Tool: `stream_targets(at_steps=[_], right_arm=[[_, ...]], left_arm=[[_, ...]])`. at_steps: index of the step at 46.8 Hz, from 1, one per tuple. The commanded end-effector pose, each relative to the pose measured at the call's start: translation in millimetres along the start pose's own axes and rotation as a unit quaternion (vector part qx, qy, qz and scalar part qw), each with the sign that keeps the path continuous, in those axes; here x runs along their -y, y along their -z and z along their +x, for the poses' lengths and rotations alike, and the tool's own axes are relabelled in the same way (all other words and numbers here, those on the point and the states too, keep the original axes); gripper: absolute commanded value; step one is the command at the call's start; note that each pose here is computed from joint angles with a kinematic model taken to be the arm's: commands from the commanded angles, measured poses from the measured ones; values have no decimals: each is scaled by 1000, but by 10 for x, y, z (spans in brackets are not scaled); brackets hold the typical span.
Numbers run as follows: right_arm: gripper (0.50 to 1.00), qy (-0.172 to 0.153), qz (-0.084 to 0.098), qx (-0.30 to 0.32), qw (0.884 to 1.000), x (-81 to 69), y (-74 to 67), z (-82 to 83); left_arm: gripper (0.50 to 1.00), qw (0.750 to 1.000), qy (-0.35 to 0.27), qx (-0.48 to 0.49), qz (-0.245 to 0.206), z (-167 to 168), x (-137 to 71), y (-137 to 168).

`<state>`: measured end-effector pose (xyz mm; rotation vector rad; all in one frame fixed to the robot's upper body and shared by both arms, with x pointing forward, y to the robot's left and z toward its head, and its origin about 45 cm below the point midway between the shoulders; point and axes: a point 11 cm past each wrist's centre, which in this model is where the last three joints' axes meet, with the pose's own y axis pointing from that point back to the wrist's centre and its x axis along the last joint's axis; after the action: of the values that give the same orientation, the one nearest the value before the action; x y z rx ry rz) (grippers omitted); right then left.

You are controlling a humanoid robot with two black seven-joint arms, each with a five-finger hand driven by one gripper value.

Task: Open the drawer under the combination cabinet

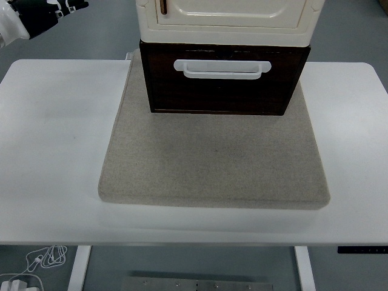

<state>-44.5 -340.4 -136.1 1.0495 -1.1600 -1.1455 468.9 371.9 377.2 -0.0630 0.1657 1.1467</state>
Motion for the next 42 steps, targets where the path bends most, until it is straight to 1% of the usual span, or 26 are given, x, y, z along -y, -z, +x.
stream_targets(at_steps=[1, 5, 12, 18, 22, 26, 35, 42], right_arm=[[928, 0, 0, 0, 1000, 0, 0, 0], [928, 0, 0, 0, 1000, 0, 0, 0], [928, 0, 0, 0, 1000, 0, 0, 0], [928, 0, 0, 1, 1000, 0, 1, 0], [928, 0, 0, 0, 1000, 0, 0, 0], [928, 0, 1, 0, 1000, 0, 2, 0], [928, 0, 0, 0, 1000, 0, 0, 0], [928, 0, 0, 0, 1000, 0, 0, 0]], left_arm=[[1000, 999, 12, 36, 12, -22, -4, 3], [1000, 997, 25, 68, 26, -49, -23, 17], [1000, 993, 59, 92, 42, -81, -101, 21], [1000, 982, 87, 155, 67, -92, -180, 4], [1000, 976, 110, 176, 68, -141, -227, -69], [1000, 970, 123, 193, 77, -183, -259, -67], [1000, 951, 156, 247, 96, -357, -293, -57], [1000, 932, 199, 286, 99, -625, -297, -60]])
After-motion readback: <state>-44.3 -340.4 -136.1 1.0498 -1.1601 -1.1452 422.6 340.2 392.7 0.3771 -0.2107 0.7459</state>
